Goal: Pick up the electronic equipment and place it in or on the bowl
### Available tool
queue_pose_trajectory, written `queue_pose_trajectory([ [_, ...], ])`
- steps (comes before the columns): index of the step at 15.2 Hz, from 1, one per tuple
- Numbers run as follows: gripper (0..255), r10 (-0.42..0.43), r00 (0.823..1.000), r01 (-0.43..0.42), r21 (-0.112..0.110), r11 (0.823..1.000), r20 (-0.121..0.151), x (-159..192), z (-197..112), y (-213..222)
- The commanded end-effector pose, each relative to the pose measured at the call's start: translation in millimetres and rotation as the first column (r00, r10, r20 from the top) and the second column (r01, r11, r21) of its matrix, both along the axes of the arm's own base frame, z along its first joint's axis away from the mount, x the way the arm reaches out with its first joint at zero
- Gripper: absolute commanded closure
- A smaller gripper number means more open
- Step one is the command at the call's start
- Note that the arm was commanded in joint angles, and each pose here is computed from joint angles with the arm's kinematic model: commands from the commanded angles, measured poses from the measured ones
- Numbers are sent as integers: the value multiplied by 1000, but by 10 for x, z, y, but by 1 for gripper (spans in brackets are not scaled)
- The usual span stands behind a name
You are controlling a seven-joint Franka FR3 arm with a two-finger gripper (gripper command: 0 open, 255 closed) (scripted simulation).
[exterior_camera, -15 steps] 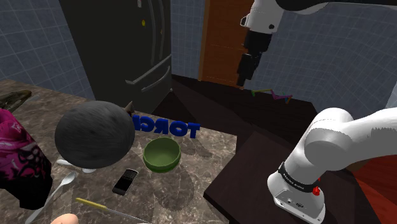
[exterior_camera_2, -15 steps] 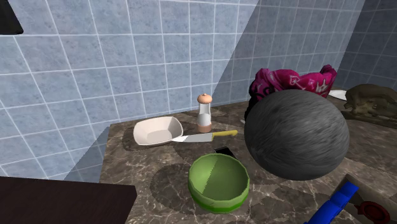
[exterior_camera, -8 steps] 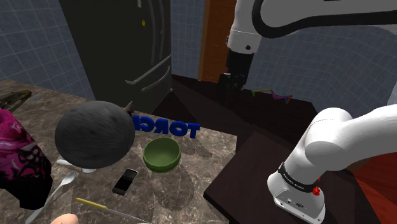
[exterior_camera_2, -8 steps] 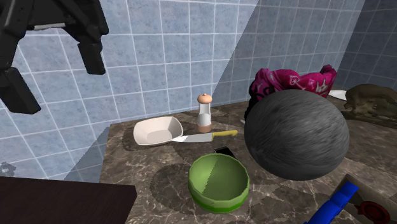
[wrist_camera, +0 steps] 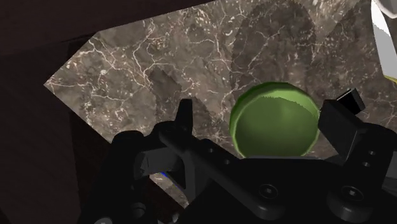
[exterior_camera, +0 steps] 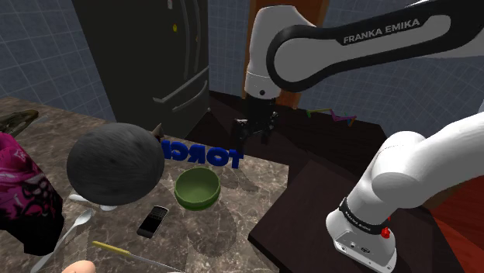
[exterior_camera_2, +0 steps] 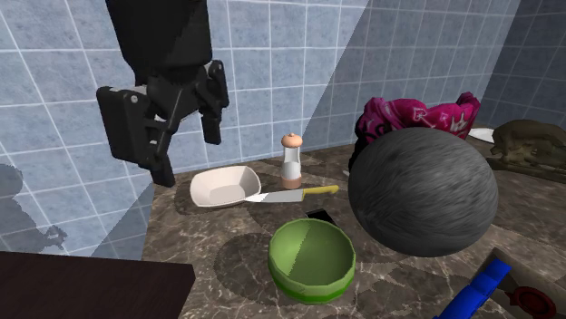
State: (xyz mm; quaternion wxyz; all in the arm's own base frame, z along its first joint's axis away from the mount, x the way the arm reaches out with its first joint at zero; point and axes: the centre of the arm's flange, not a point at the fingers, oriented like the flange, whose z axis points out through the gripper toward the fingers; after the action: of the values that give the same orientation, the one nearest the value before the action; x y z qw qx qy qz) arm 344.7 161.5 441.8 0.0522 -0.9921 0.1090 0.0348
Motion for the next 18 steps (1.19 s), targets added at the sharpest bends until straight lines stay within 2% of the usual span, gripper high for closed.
queue_pose_trajectory([
  [1,0,-50,999,50,1,999,-9,92,-147,185],
  [5,0,-141,990,141,-1,990,-30,289,-479,544],
  [9,0,-231,972,231,-4,973,-49,511,-815,885],
  [13,0,-318,945,318,-10,948,-69,756,-1157,1204],
  [18,0,-424,901,424,-19,905,-92,1092,-1590,1571],
])
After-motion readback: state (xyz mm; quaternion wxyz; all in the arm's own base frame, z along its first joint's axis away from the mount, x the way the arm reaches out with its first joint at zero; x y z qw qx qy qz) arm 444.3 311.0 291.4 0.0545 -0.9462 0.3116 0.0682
